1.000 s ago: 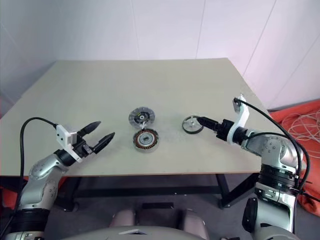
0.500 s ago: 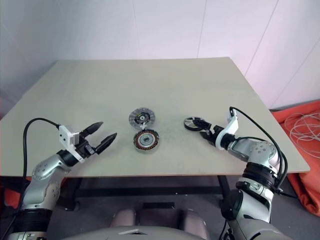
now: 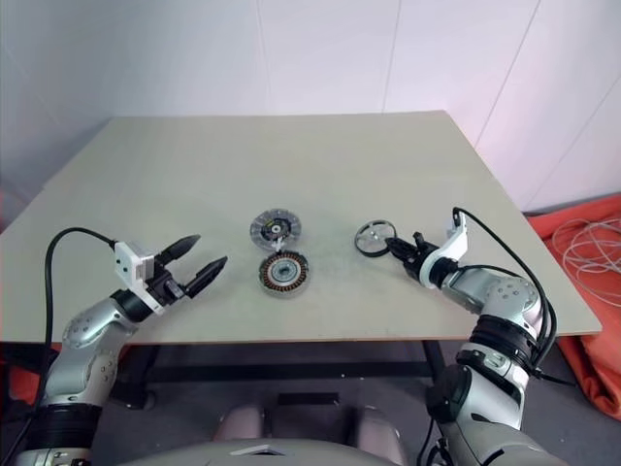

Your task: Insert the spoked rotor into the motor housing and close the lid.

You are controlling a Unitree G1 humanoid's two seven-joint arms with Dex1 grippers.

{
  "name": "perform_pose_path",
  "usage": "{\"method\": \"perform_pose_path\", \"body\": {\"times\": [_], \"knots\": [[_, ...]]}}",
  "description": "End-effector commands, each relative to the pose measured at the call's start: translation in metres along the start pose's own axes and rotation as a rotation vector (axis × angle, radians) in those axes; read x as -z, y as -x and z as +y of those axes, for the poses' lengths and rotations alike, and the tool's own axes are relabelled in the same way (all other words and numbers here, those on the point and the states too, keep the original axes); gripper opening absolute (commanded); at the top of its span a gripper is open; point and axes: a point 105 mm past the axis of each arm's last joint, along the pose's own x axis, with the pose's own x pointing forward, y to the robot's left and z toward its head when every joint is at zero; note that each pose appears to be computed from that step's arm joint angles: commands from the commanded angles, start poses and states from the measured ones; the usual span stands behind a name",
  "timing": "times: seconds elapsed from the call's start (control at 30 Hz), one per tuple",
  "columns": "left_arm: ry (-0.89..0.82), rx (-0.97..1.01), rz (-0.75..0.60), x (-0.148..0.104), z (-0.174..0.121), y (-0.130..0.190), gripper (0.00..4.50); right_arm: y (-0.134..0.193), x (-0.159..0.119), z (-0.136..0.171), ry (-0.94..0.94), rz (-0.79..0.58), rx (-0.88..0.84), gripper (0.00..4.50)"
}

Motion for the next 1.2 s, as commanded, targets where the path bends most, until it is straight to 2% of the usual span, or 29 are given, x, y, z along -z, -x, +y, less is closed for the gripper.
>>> {"method": "perform_pose_path", "body": {"times": [0.03, 0.3, 0.5, 0.57, 0.73, 0.9, 1.03, 1.2], "knots": [[-0.039, 0.018, -0.038, -0.012, -0.001, -0.006, 4.50, 0.004, -0.007, 0.026, 0.042, -0.014, -0.108, 0.31], [-0.042, 0.027, -0.034, -0.012, 0.001, -0.007, 4.50, 0.022, 0.019, 0.075, 0.147, 0.177, -0.316, 0.31], [-0.044, 0.031, -0.033, -0.012, 0.002, -0.008, 4.50, 0.020, 0.078, 0.096, 0.227, 0.371, -0.422, 0.31], [-0.046, 0.032, -0.033, -0.012, 0.002, -0.007, 4.50, 0.015, 0.089, 0.100, 0.242, 0.384, -0.402, 0.31], [-0.051, 0.027, -0.035, -0.013, 0.003, -0.006, 4.50, 0.008, 0.096, 0.114, 0.216, 0.397, -0.429, 0.31], [-0.054, 0.024, -0.029, -0.013, 0.003, -0.004, 4.50, 0.002, 0.107, 0.113, 0.228, 0.536, -0.367, 0.31], [-0.057, 0.023, -0.031, -0.013, 0.004, -0.004, 4.50, -0.008, 0.103, 0.124, 0.094, 0.531, -0.361, 0.31], [-0.060, 0.023, -0.033, -0.014, 0.003, -0.004, 4.50, -0.018, 0.105, 0.130, 0.021, 0.505, -0.313, 0.31]]}}
